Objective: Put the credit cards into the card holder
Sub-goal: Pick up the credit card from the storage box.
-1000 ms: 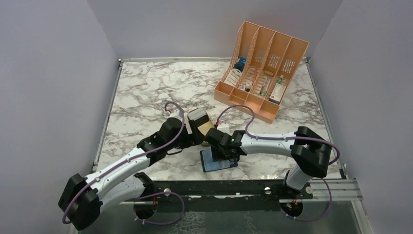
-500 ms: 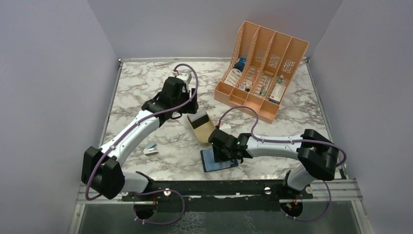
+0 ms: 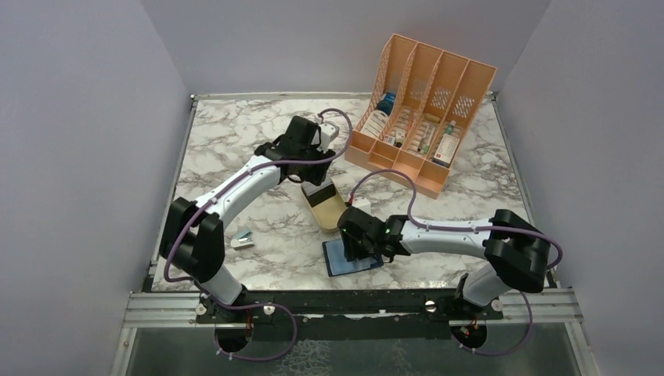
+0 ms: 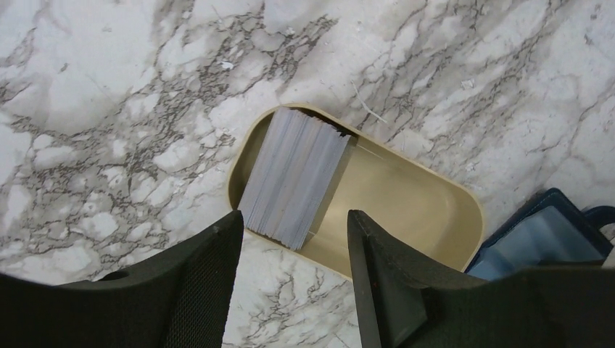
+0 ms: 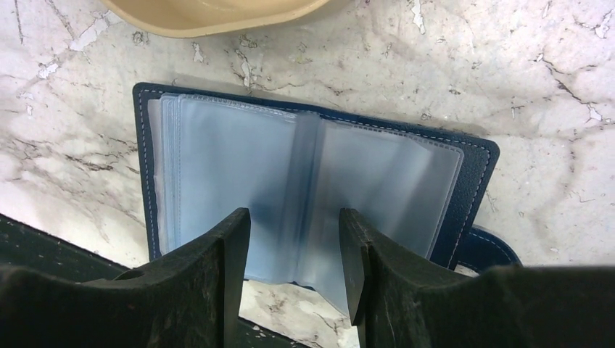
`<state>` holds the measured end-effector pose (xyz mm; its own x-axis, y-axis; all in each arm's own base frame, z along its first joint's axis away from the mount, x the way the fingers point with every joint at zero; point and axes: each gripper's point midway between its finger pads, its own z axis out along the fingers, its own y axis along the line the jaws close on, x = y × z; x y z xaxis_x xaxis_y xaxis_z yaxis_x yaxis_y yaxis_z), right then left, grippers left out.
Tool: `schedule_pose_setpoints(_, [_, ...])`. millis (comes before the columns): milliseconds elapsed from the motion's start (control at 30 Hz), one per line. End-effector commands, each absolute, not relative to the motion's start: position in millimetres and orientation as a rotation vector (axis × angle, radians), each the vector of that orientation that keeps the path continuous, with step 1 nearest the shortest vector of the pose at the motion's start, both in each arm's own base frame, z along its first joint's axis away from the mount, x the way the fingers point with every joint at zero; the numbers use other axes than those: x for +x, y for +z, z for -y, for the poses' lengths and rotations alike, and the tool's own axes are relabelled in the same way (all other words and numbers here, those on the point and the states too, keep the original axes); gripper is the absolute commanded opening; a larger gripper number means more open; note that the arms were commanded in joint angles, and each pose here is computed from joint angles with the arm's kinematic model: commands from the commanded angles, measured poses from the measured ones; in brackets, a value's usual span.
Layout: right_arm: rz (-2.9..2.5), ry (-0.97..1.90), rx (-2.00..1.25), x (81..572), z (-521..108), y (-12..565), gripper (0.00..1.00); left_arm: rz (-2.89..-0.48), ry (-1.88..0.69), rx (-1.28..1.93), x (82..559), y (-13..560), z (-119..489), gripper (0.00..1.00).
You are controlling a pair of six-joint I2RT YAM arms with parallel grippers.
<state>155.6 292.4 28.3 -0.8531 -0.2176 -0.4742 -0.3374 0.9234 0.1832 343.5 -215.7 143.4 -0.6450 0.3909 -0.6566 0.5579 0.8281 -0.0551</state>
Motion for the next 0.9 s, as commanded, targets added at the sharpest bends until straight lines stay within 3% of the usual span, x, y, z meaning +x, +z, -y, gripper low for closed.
schedule_pose_setpoints(0, [-2.575, 0.428, -0.419, 156.6, -297.0, 37.1, 0.49, -2.327, -0.366, 0.924, 333.7, 128.5, 236.8, 0.57])
schedule_pose_setpoints(500, [-2.553, 0.433, -0.452, 156.6, -294.5, 43.9, 0.49, -2.345, -0.064, 0.971, 350.0, 88.1, 223.4, 0.58])
schedule_pose_setpoints(867, [-2.555, 0.407, -0.466, 156.2, -289.6, 41.2, 0.49, -2.352, -0.023, 1.032, 346.0, 68.2, 224.6, 0.60])
